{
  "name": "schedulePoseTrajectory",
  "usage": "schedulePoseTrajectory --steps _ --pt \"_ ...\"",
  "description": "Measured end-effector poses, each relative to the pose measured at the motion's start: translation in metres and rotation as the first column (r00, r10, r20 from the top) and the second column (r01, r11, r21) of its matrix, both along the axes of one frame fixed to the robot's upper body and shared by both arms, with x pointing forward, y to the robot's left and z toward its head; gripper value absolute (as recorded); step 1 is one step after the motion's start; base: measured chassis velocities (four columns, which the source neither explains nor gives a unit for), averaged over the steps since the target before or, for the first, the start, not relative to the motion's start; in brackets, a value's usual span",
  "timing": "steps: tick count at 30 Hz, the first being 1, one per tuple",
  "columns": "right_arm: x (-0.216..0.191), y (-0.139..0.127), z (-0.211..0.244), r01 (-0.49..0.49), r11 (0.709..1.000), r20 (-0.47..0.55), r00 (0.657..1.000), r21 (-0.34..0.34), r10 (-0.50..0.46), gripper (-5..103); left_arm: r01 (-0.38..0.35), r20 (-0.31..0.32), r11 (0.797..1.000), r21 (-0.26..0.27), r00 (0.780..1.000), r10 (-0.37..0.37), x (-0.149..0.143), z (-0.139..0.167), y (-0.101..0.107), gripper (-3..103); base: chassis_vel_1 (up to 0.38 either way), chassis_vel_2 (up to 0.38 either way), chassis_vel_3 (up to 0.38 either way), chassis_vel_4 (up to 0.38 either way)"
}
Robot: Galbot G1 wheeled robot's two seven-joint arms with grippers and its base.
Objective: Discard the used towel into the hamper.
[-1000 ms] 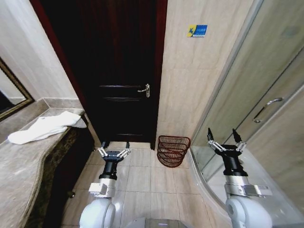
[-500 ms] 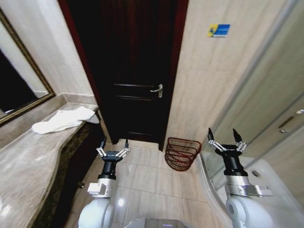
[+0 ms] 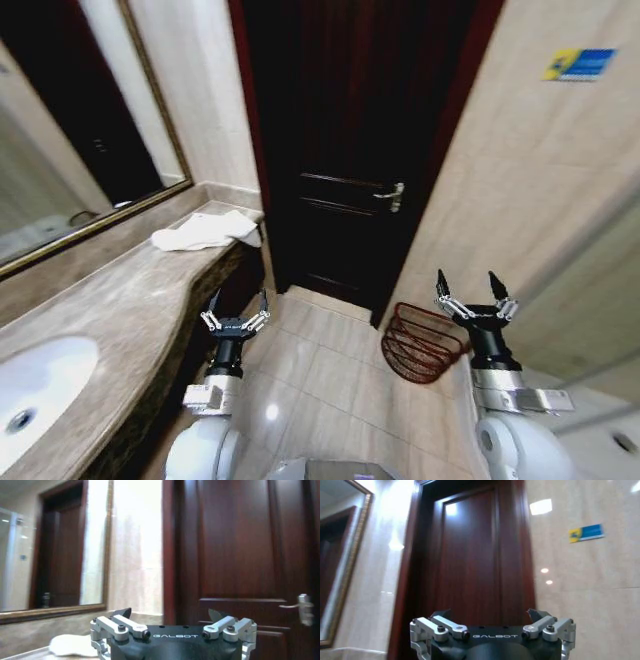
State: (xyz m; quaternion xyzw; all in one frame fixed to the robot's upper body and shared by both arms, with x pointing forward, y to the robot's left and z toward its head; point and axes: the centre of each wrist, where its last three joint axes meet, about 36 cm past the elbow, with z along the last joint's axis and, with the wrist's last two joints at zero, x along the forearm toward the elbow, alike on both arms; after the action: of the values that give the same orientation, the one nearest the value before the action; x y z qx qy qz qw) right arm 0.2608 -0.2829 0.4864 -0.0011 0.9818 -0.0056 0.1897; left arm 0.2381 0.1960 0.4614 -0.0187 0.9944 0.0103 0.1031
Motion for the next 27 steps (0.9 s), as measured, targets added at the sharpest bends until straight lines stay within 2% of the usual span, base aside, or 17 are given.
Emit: schedulePoseTrajectory --steps 8,18,27 --pt "0.0015 -0.001 -0.0005 0.007 1.0 0.025 1.0 0.012 -0.007 100 -0.003 -0.003 1.0 0.0 1.0 0.003 -0.0001 -0.0012 -0.0001 100 0.13 0.13 0.12 0.127" --pt "-0.0033 0.0001 -0.0043 -0.015 1.0 -0.006 1.0 -0.005 0.015 100 -0.083 -0.02 0.996 0.013 0.996 0.083 0.0002 -0.0015 0.0041 100 0.108 0.111 0.117 0.114" --pt "-0.0029 0.0004 -0.0055 -0.019 1.0 -0.009 1.0 -0.008 0.019 100 -0.085 -0.012 0.996 0.038 0.996 0.086 0.0001 -0.0032 0.0056 100 0.012 0.015 0.012 0.012"
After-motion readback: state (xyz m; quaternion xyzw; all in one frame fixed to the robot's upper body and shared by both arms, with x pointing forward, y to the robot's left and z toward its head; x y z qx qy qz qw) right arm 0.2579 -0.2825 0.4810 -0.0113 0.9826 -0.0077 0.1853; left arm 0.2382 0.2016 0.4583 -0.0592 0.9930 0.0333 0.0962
